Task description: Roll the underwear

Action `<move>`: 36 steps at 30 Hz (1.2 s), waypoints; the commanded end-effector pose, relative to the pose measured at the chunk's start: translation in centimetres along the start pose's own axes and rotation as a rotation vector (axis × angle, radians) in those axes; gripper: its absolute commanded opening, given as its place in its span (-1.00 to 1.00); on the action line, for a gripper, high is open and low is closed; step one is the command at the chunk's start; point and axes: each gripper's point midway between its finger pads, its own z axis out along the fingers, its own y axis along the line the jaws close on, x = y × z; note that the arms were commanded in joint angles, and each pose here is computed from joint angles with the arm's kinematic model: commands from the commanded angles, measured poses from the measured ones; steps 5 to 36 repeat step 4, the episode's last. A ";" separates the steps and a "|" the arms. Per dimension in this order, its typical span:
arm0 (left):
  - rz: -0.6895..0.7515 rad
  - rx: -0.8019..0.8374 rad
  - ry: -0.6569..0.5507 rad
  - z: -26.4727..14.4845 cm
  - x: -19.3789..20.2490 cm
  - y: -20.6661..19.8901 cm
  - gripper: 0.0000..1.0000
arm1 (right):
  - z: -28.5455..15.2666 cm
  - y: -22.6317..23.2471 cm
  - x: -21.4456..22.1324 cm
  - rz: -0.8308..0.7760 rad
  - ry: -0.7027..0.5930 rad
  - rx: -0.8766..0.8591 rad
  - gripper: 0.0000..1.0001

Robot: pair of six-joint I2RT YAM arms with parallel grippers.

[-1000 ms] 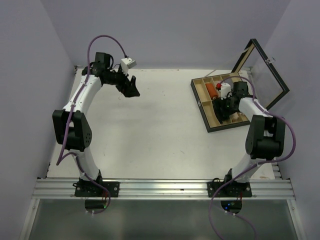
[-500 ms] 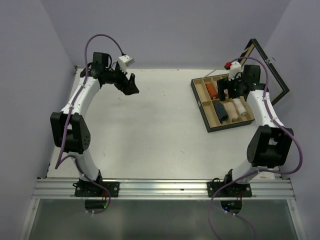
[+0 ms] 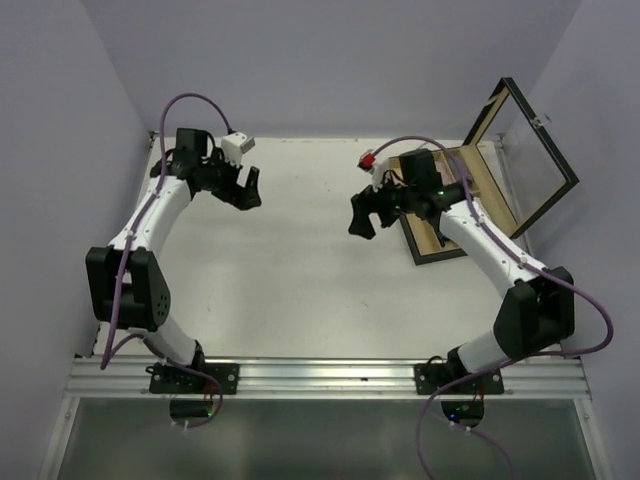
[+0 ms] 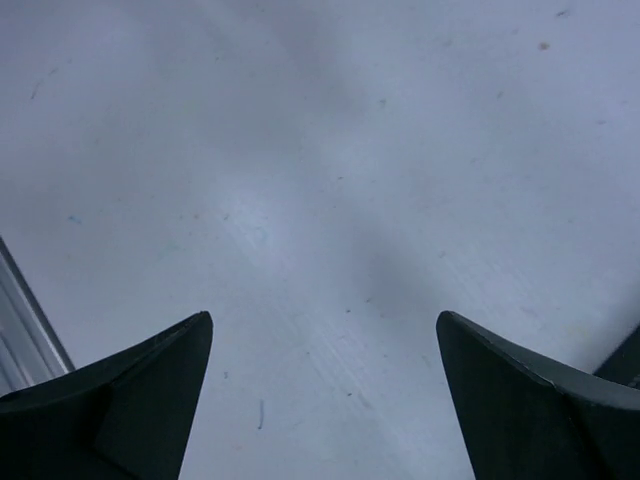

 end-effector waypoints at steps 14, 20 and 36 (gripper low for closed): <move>0.067 -0.129 -0.051 -3.5 0.9 0.1 1.00 | 1.4 4.1 1.1 0.024 0.015 -0.091 0.97; 0.067 -0.129 -0.051 -3.5 0.9 0.1 1.00 | 1.4 4.1 1.1 0.024 0.015 -0.091 0.97; 0.067 -0.129 -0.051 -3.5 0.9 0.1 1.00 | 1.4 4.1 1.1 0.024 0.015 -0.091 0.97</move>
